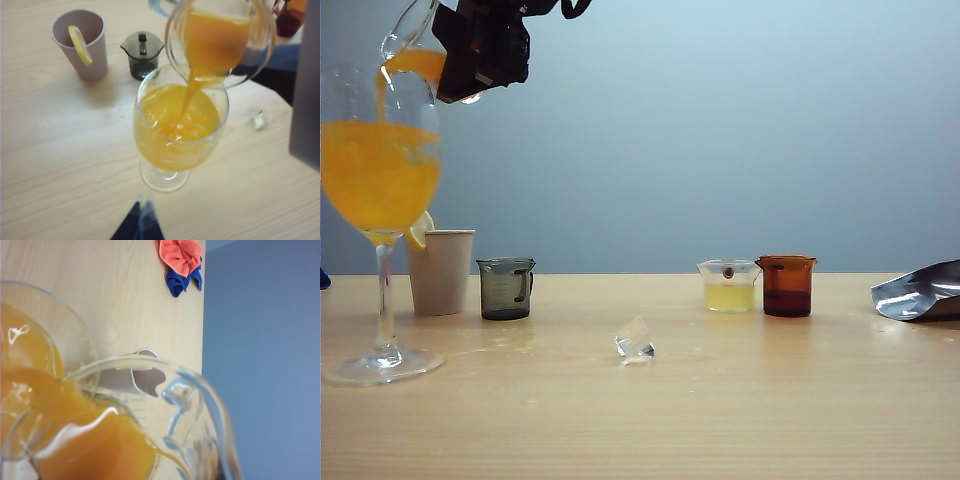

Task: Pick up the second measuring cup from the left, pour the orange juice inside into the goblet, and finally put the measuring cup back in its original place.

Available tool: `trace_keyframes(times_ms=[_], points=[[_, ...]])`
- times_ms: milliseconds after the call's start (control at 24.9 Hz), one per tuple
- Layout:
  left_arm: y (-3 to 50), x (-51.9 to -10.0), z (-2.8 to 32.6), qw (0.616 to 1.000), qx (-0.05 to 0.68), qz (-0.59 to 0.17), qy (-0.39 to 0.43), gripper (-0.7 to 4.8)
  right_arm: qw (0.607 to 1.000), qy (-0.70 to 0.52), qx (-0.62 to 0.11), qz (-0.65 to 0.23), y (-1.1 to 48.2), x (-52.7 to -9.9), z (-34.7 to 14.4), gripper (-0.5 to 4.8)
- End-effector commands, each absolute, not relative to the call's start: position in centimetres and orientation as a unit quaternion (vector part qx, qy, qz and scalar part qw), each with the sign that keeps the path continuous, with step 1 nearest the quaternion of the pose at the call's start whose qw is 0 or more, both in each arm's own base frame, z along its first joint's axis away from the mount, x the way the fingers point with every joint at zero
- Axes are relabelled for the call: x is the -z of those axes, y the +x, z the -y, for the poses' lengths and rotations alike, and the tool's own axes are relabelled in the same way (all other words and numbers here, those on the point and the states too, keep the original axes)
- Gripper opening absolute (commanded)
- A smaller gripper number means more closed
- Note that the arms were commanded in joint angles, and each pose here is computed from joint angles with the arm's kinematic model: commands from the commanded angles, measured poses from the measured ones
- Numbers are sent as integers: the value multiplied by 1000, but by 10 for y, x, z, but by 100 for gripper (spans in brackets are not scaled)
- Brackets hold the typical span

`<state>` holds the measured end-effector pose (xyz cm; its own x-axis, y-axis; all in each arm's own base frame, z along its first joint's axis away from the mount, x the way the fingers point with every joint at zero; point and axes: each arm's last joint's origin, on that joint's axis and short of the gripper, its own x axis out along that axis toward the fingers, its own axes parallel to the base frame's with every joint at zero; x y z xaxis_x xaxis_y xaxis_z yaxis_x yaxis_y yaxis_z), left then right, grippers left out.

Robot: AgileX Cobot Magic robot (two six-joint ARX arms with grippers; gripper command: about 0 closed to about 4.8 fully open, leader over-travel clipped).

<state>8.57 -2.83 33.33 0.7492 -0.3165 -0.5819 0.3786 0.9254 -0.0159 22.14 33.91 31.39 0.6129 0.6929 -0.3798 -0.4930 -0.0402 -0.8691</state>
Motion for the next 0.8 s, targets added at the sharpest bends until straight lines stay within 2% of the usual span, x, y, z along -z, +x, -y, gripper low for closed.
trace_keyframes(times_ms=[40,241,804], points=[[85,-335,28,934,188,-298,55,-6,695,-582,-409,103,218,-323,-340,83],[84,-332,28,930,187,-312,56,-6,674,-614,-395,114,219,-323,-339,70],[81,-329,27,923,187,-331,57,-6,671,-631,-360,148,215,-330,-344,71]])
